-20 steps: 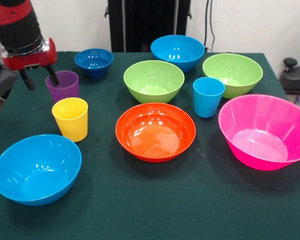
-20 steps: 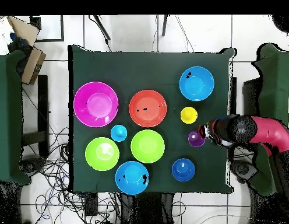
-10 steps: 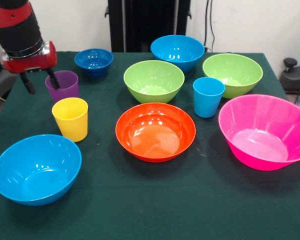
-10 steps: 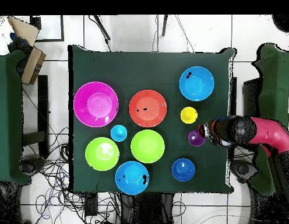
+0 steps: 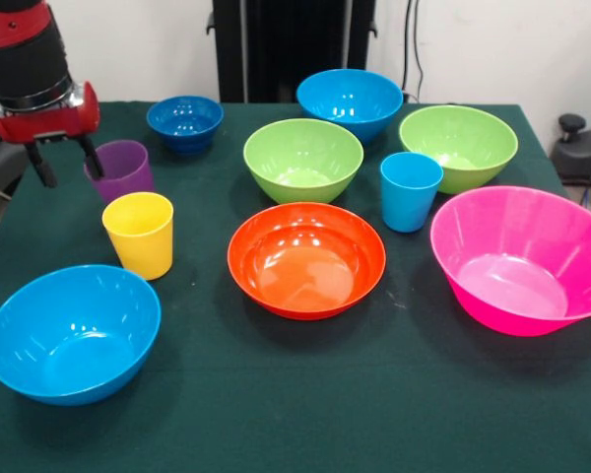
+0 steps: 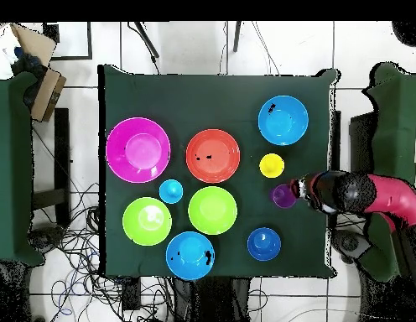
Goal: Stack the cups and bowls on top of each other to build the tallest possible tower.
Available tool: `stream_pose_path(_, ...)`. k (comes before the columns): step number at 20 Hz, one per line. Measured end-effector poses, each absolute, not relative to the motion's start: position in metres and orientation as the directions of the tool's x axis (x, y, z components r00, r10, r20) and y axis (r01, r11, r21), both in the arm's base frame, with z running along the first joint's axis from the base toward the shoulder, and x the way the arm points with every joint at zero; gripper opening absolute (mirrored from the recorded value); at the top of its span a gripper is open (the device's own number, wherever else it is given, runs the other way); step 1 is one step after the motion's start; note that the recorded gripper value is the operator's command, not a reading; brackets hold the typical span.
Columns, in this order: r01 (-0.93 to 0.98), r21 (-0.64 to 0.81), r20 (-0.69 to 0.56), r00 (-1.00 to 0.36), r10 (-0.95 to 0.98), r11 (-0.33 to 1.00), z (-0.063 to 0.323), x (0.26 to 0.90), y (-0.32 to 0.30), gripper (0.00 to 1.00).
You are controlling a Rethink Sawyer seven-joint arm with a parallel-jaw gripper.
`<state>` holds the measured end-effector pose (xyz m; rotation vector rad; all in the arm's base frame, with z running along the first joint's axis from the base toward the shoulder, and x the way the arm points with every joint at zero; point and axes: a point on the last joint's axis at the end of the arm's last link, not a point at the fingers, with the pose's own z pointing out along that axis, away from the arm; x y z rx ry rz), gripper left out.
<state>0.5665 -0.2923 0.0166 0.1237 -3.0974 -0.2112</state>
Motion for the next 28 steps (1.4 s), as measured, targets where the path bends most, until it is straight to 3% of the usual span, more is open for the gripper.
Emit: stream_pose_path(28, -0.082, 0.132, 0.014, -0.996, -0.084, 0.988, 0.020, 0.545, -0.297, 1.00)
